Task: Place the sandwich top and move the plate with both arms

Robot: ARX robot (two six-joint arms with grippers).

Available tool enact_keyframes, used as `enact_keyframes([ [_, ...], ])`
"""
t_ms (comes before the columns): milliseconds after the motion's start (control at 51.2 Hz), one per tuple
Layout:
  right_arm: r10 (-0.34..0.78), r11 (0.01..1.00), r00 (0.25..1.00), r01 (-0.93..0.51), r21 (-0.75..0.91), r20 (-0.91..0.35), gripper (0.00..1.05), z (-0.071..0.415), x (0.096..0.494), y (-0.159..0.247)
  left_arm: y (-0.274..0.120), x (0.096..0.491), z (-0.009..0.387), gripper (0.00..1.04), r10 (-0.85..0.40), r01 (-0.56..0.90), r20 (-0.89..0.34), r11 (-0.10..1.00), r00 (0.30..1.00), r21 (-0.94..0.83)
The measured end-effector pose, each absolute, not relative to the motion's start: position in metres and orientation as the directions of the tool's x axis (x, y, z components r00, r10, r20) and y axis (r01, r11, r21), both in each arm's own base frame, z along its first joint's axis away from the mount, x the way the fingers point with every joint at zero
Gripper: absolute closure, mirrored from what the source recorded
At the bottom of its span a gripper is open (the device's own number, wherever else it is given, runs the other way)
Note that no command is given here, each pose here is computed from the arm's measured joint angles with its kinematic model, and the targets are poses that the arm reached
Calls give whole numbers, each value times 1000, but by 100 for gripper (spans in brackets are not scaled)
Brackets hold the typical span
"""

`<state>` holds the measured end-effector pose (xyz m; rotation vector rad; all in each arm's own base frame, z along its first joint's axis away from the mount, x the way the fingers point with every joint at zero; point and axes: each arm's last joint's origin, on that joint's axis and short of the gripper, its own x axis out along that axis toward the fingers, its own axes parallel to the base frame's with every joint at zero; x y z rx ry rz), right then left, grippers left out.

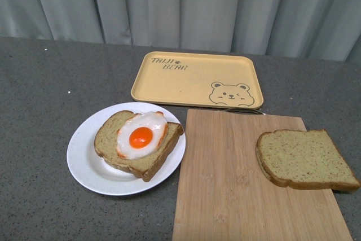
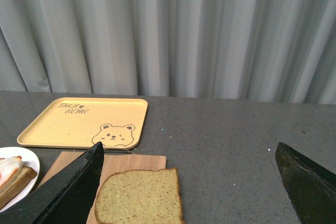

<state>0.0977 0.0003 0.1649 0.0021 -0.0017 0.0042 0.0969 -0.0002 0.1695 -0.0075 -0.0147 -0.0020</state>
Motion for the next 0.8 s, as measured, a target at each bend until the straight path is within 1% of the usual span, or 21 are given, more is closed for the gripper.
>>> enact_keyframes([
  [801, 4, 1000, 1000, -4, 2, 2, 9, 165, 98, 0, 0, 97, 170, 7, -2, 2, 15, 1000, 1000, -7],
])
